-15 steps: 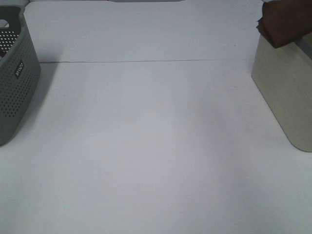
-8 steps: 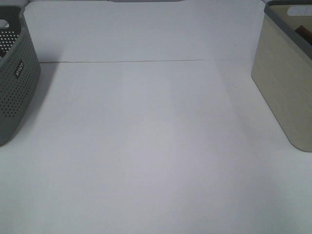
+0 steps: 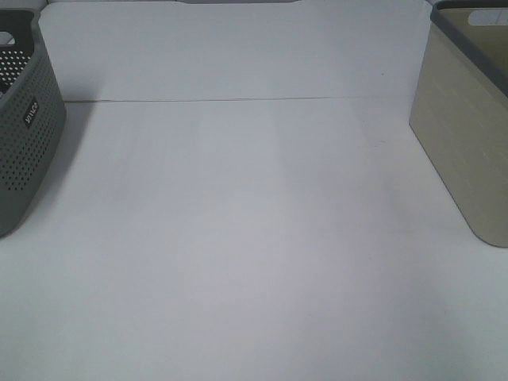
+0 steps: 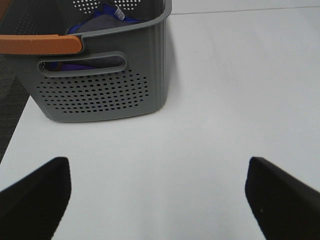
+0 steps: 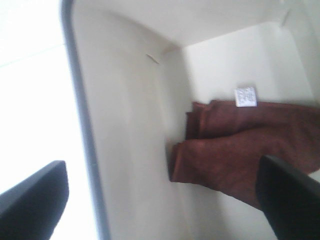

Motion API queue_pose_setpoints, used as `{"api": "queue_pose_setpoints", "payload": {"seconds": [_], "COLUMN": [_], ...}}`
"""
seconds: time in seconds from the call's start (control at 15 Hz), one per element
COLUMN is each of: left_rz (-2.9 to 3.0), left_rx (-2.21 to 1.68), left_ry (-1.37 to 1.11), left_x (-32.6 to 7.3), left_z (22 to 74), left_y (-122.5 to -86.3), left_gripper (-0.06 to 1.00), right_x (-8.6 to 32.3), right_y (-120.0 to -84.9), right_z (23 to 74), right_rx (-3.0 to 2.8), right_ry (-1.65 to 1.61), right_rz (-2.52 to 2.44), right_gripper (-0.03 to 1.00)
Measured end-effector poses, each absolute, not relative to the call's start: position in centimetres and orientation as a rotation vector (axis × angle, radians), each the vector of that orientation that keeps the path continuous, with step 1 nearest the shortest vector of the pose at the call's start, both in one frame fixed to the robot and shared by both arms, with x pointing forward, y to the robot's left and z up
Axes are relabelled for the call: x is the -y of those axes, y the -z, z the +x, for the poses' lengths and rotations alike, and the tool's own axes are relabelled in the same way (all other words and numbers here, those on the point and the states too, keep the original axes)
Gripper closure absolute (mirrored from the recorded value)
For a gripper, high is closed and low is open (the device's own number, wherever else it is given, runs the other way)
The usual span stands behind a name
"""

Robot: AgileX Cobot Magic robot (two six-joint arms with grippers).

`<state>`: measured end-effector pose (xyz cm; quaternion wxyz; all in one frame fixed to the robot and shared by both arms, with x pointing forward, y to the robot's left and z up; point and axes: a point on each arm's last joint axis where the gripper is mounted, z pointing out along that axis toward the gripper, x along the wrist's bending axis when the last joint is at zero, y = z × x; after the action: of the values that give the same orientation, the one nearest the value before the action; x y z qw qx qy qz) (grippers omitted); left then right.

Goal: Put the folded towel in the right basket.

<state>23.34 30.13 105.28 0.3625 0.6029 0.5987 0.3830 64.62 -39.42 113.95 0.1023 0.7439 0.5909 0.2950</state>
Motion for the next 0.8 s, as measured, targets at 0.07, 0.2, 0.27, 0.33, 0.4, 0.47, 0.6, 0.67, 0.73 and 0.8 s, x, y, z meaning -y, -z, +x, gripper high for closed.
{"api": "queue_pose_setpoints", "payload": {"seconds": [0.07,0.2,0.27,0.33,0.4,0.47,0.6,0.67,0.73,0.8], "left_rz": [1.552,1.552,1.552,1.552,1.552,1.552,1.552,1.552,1.552,1.552], "left_rx": [-1.541,-1.541,-1.541,-1.541,-1.541,-1.541,-1.541,-1.541,-1.541,-1.541], "left_ry": [-0.986,-0.986,-0.986,-0.986,-0.986,-0.986,-0.986,-0.986,-0.986,-0.986], "left_x": [-30.1,-30.1,-30.1,-30.1,-30.1,-30.1,-30.1,-30.1,-30.1,-30.1], "left_z": [23.3,23.3,23.3,23.3,23.3,23.3,23.3,23.3,23.3,23.3], "left_y": [-105.3,-105.3,-105.3,-105.3,-105.3,-105.3,-105.3,-105.3,-105.3,-105.3], "left_gripper": [0.06,0.06,0.06,0.06,0.06,0.06,0.06,0.06,0.06,0.06], "right_x": [38.4,35.2,33.0,30.8,28.8,26.9,22.7,21.8,21.3,21.3], "right_y": [-115.2,-117.2,-118.0,-118.5,-119.0,-119.5,-119.9,-119.8,-119.4,-119.0], "right_z": [64.2,63.4,63.1,62.7,62.3,61.7,59.2,58.0,56.7,55.3], "right_rx": [-1.764,-1.843,-1.898,-1.96,-2.013,-2.059,-2.151,-2.168,-2.184,-2.194], "right_ry": [-0.934,-1.002,-1.014,-1.0,-0.974,-0.945,-0.855,-0.82,-0.783,-0.752], "right_rz": [2.154,2.04,1.976,1.906,1.835,1.762,1.633,1.621,1.621,1.636], "right_gripper": [0.0,0.0,0.0,0.0,0.0,0.0,0.0,-0.01,-0.01,-0.01]}}
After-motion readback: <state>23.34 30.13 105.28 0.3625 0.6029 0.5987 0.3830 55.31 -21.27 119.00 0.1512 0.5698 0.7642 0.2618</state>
